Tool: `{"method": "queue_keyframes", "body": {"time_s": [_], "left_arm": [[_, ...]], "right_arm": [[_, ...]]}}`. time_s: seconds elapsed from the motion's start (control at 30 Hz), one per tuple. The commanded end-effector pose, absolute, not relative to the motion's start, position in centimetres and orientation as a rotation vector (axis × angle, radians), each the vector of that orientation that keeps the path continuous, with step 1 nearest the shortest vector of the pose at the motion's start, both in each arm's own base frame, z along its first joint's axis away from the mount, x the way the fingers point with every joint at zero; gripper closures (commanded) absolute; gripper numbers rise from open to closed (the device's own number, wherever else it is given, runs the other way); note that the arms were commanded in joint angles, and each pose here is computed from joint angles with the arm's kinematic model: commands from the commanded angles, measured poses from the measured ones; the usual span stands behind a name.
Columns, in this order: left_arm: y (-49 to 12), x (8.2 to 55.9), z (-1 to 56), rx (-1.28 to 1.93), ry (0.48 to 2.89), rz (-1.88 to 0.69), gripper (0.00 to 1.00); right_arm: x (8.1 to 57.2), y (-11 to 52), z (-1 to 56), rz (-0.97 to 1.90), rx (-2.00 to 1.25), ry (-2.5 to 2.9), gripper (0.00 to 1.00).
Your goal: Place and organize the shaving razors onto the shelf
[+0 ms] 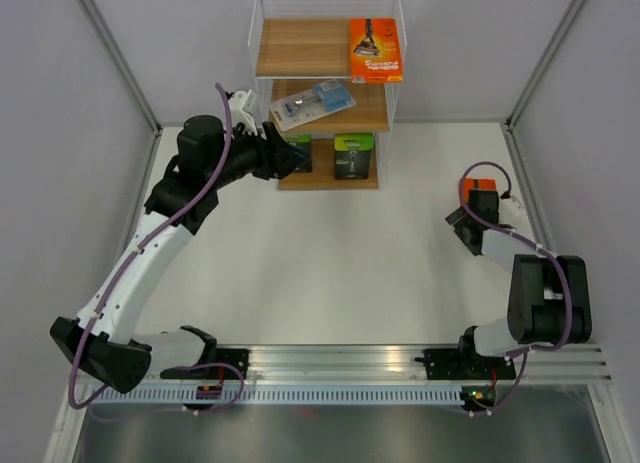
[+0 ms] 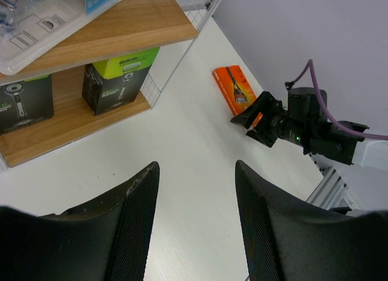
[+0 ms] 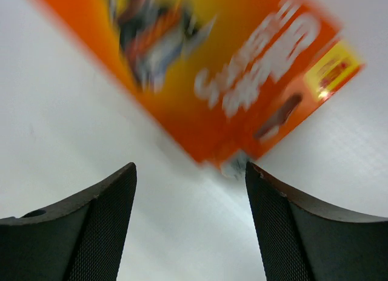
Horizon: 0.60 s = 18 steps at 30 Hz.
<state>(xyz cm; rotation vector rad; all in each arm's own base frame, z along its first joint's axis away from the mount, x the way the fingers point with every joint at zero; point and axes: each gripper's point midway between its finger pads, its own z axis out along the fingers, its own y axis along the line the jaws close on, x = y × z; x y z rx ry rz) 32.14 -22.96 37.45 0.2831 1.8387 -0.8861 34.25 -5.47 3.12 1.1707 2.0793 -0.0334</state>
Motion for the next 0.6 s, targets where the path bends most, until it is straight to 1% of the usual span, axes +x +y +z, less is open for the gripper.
{"method": "queue_keyframes", "body": {"time_s": [0.0,0.07,0.1,0.13,0.17,0.23,0.3,0.37,0.43,0.47,0.5,0.57], "left_arm": [[-23.0,30.7,37.3,0.324,1.838,-0.909,0.41],[-22.9,30.2,37.2,0.33,1.837,-0.914,0.41],[-22.8,30.1,37.1,0.331,1.84,-0.912,0.41],[-22.7,29.8,37.0,0.334,1.841,-0.916,0.41],[-22.6,29.5,37.2,0.336,1.835,-0.918,0.41],[-22.5,29.2,36.8,0.334,1.843,-0.923,0.41],[-22.3,28.6,36.3,0.329,1.849,-0.929,0.41],[-22.2,28.4,35.8,0.325,1.86,-0.93,0.41],[-22.0,28.1,35.3,0.318,1.867,-0.927,0.41],[-22.0,28.1,35.0,0.319,1.873,-0.926,0.41],[-21.9,27.8,35.2,0.321,1.868,-0.925,0.41],[-21.7,27.7,35.3,0.318,1.862,-0.917,0.41]], "right_arm": [[32.1,0.5,1.8,0.121,1.242,2.212,0.21],[33.5,0.1,5.6,0.138,1.186,2.144,0.15],[33.4,-1.0,7.3,0.065,1.155,2.133,0.13],[33.5,-1.6,8.8,0.052,1.134,2.11,0.09],[33.5,-2.0,10.9,0.063,1.1,2.074,0.08],[32.9,-3.4,12.7,0.057,1.074,2.066,0.06],[31.5,-5.3,13.0,0.045,1.134,2.036,0.06],[30.2,-7.3,12.1,0.053,1.243,1.99,0.07],[29.1,-7.7,10.4,0.119,1.358,1.932,0.12],[29.4,-7.6,10.4,0.16,1.373,1.885,0.13],[28.5,-7.2,9.1,0.177,1.397,1.875,0.17],[28.5,-6.9,8.4,0.236,1.474,1.788,0.19]]}}
